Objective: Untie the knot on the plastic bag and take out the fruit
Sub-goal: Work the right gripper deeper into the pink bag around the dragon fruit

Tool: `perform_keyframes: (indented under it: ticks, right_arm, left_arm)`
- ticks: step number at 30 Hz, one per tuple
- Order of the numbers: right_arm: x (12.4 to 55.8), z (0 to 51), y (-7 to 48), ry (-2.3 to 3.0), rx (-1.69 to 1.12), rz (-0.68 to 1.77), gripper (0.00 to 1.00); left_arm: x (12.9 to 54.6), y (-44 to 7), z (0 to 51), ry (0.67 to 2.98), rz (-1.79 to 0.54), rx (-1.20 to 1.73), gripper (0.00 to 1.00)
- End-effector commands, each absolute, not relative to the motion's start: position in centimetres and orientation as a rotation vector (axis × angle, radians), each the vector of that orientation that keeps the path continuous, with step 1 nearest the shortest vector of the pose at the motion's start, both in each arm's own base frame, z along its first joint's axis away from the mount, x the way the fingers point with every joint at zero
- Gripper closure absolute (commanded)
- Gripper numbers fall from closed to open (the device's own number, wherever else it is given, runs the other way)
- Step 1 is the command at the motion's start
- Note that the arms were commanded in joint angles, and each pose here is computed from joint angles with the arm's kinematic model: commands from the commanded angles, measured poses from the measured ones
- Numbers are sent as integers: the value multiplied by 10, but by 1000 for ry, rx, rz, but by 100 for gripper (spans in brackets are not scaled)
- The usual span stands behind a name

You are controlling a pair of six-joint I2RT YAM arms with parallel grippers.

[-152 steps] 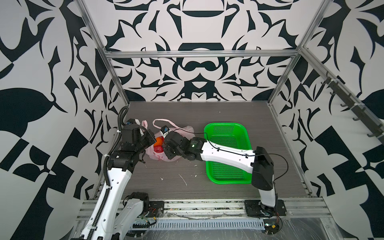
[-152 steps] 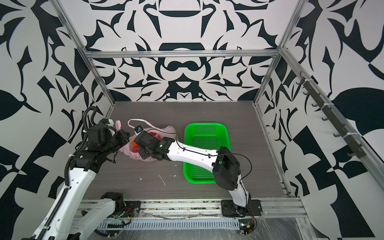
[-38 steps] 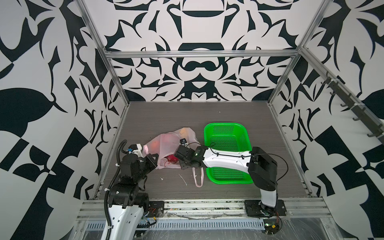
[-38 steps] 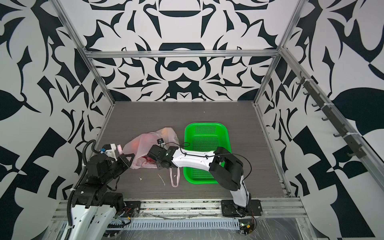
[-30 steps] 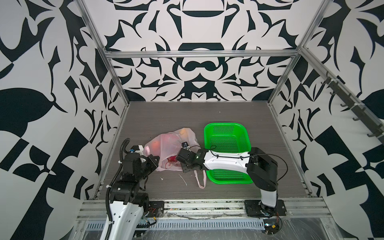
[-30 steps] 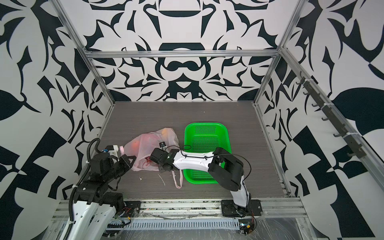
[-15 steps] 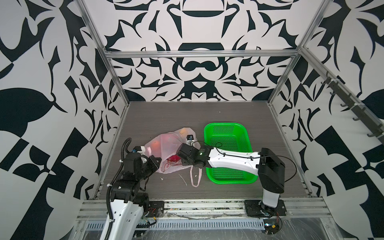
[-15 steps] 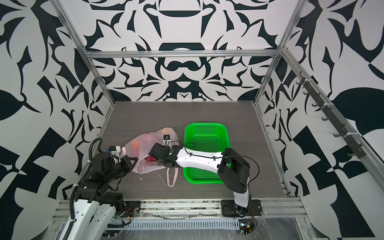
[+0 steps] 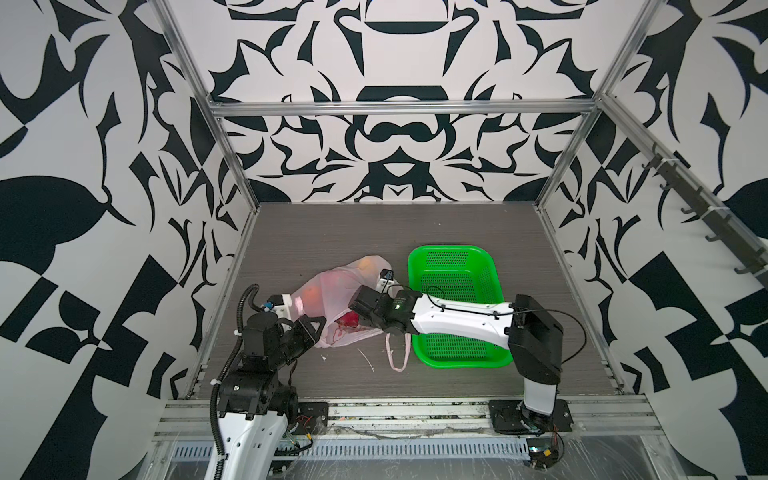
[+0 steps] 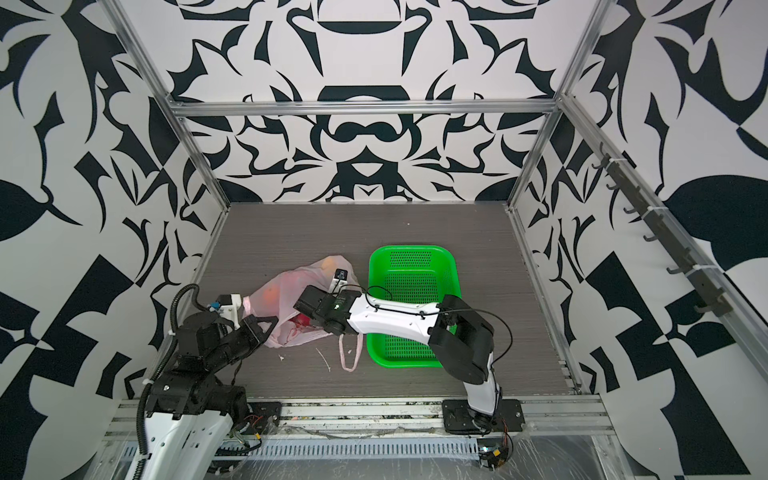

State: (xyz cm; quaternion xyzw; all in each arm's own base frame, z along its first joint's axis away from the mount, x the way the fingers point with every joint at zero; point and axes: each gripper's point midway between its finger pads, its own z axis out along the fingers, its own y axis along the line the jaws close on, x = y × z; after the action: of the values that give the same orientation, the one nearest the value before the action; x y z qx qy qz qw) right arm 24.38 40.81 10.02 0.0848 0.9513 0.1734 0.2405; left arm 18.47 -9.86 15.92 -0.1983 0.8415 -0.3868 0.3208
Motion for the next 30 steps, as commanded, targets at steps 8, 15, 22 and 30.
perform_keyframes:
  ticks: [8,15,22,30]
  right_arm:
    - [250,113,436,2553,349,601,52]
    - [249,114,437,2538,378,608,29]
    - [248,118,445,2527,390,662,7]
    - [250,118,456,2522,410,731,5]
  left_arm:
    - [171,-109,150,2240,-1098,-478,100]
    - [168,-111,148,2254,-1108,-455,100]
    - [167,-112,149,2251,-1115,-451,100]
    - [164,-114,150,2250,-1133,-439,100]
